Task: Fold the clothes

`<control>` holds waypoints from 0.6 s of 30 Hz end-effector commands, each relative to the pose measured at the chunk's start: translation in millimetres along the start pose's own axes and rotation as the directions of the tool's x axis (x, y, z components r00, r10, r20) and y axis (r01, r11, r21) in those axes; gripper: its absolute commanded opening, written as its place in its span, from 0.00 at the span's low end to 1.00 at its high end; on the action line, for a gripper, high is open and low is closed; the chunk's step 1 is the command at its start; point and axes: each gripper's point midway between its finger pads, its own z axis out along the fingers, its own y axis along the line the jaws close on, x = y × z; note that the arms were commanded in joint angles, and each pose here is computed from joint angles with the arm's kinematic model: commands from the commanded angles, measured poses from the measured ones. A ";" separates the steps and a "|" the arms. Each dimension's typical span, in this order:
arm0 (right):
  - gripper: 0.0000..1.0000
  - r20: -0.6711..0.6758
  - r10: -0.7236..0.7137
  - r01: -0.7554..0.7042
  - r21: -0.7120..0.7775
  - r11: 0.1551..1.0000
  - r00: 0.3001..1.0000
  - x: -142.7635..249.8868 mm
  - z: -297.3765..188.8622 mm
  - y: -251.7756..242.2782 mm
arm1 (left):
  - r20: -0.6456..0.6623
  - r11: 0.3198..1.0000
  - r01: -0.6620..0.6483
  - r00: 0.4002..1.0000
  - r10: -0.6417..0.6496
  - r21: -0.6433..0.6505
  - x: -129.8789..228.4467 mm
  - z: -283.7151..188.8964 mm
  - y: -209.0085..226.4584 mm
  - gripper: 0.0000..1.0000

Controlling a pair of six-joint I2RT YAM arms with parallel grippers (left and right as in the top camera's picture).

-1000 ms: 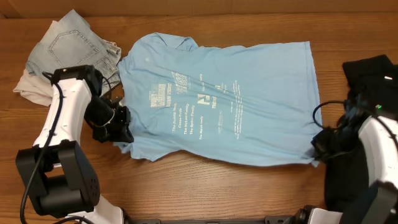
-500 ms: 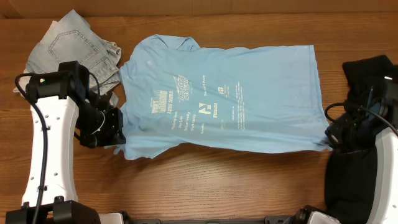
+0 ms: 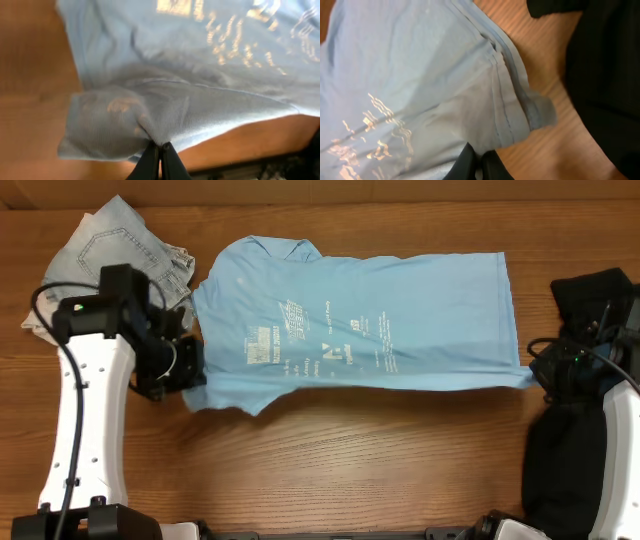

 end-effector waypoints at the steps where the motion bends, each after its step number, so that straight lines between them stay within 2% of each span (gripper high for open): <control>1: 0.04 -0.001 0.023 -0.023 -0.016 1.000 1.000 -16.6 14.6 10.0 | 0.075 0.997 -0.072 0.994 0.074 -0.027 -15.7 2.0 -13.6 0.04; 7: 0.04 0.010 0.013 -0.012 -0.088 0.996 1.000 -41.1 43.7 30.5 | 0.229 0.976 -0.108 0.962 0.151 -0.188 -55.7 -2.6 -4.8 0.04; 13: 0.04 0.052 0.002 0.005 -0.142 0.990 0.999 -60.3 56.7 44.7 | 0.327 0.975 -0.121 0.928 0.177 -0.184 -80.2 -9.3 -11.0 0.04; 18: 0.04 0.090 -0.003 0.018 -0.165 0.986 0.996 -70.1 56.8 50.8 | 0.339 0.974 -0.131 0.922 0.188 -0.184 -89.1 -5.2 -11.9 0.04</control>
